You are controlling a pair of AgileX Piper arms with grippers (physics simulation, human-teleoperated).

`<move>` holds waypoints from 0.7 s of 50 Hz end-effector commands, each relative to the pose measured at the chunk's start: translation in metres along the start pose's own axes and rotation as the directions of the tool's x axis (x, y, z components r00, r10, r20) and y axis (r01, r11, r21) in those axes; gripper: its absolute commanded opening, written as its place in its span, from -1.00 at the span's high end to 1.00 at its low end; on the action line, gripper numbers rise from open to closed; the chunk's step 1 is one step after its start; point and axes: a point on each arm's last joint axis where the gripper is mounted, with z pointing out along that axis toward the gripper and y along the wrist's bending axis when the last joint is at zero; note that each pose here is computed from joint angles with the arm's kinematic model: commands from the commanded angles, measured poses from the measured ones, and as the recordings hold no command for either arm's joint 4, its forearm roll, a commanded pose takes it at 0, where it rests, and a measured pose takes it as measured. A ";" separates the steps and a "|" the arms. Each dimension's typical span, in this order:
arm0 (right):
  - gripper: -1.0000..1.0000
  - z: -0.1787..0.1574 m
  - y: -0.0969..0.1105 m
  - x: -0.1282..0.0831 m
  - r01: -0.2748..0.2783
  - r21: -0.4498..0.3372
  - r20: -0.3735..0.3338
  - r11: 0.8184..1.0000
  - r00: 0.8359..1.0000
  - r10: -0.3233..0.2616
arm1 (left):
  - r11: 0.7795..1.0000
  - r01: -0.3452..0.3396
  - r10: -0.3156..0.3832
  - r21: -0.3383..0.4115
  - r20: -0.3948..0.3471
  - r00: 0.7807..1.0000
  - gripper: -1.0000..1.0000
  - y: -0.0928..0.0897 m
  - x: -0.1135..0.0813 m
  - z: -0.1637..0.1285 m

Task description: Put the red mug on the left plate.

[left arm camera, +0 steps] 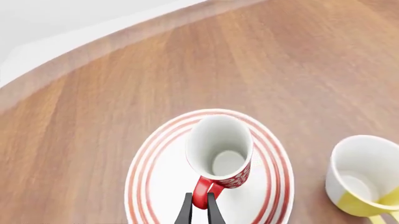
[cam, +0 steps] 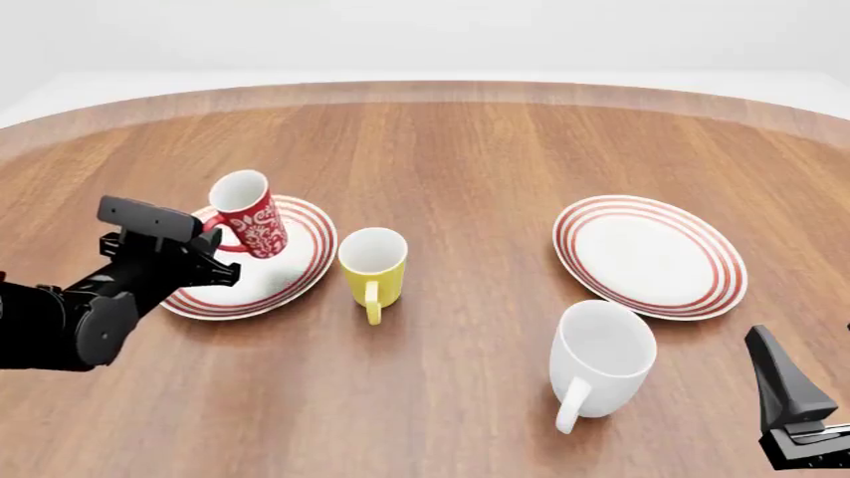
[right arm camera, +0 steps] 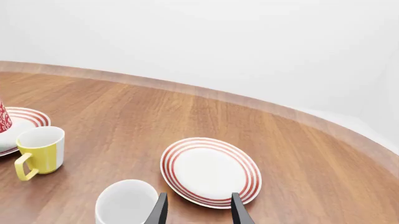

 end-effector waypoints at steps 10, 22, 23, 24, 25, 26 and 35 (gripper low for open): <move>-1.00 0.000 0.000 0.000 -0.001 0.001 0.001 1.000 1.000 0.001 | 1.000 0.009 -0.009 -0.019 -0.014 1.000 1.00 0.004 0.012 0.008; -1.00 0.000 0.000 0.000 -0.001 0.001 0.002 1.000 1.000 0.001 | 1.000 0.014 -0.014 -0.024 -0.017 1.000 1.00 0.005 0.014 0.013; -1.00 0.000 0.000 0.000 -0.001 0.002 0.002 1.000 1.000 0.001 | 1.000 0.013 -0.014 -0.024 -0.018 1.000 1.00 0.005 0.014 0.014; -1.00 0.000 0.000 0.000 -0.001 0.002 0.002 1.000 1.000 0.001 | 1.000 0.016 -0.016 -0.024 -0.018 1.000 1.00 0.005 0.014 0.014; -1.00 0.000 0.000 0.000 -0.001 0.002 0.002 1.000 1.000 0.001 | 1.000 0.015 -0.016 -0.024 -0.018 1.000 1.00 0.005 0.014 0.013; -1.00 0.000 0.000 0.000 -0.001 0.002 0.002 1.000 1.000 0.001 | 1.000 0.016 -0.016 -0.025 -0.017 1.000 1.00 0.005 0.014 0.013; -1.00 0.000 0.000 0.000 -0.002 0.003 0.002 1.000 1.000 0.002 | 1.000 0.017 -0.017 -0.021 -0.016 1.000 1.00 0.004 0.014 0.013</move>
